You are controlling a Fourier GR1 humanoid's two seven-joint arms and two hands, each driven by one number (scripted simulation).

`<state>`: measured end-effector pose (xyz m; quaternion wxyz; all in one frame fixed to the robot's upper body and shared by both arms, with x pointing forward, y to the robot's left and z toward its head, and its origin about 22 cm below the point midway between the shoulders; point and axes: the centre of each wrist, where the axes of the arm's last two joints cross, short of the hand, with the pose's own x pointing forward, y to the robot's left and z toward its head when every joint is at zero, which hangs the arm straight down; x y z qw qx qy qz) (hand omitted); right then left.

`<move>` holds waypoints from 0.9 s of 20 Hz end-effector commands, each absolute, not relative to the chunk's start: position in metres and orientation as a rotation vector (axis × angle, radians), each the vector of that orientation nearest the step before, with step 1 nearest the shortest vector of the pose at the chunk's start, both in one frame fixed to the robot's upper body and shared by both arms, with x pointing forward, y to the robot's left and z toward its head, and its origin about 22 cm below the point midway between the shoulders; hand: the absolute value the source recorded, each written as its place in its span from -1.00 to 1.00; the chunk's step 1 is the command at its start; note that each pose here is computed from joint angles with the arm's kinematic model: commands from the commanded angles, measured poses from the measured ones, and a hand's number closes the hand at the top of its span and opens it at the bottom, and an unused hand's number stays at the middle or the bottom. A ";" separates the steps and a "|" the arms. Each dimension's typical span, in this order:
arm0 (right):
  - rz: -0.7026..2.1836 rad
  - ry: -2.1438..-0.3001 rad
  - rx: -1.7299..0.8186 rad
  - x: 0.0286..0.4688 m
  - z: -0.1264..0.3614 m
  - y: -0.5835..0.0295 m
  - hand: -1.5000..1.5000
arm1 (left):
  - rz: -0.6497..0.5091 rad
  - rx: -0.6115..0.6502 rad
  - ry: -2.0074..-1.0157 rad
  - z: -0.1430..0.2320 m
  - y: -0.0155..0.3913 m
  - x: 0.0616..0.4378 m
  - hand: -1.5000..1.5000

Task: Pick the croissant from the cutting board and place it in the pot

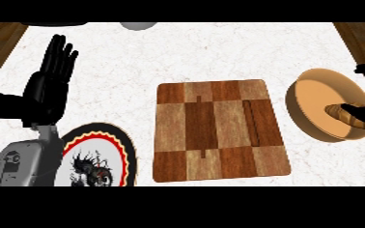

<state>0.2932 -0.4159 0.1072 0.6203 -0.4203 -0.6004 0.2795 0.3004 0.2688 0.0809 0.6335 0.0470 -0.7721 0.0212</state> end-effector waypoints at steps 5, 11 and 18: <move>0.489 -1.656 -0.821 0.311 0.104 -0.406 -1.00 | 0.053 0.109 -1.766 0.079 0.267 0.301 0.00; 0.197 -1.659 -0.697 0.304 0.128 -0.416 -1.00 | 0.044 0.116 -1.760 0.076 0.265 0.306 0.00; -0.057 -1.743 -0.667 0.275 0.137 -0.470 -1.00 | 0.050 0.118 -1.754 0.077 0.275 0.302 0.00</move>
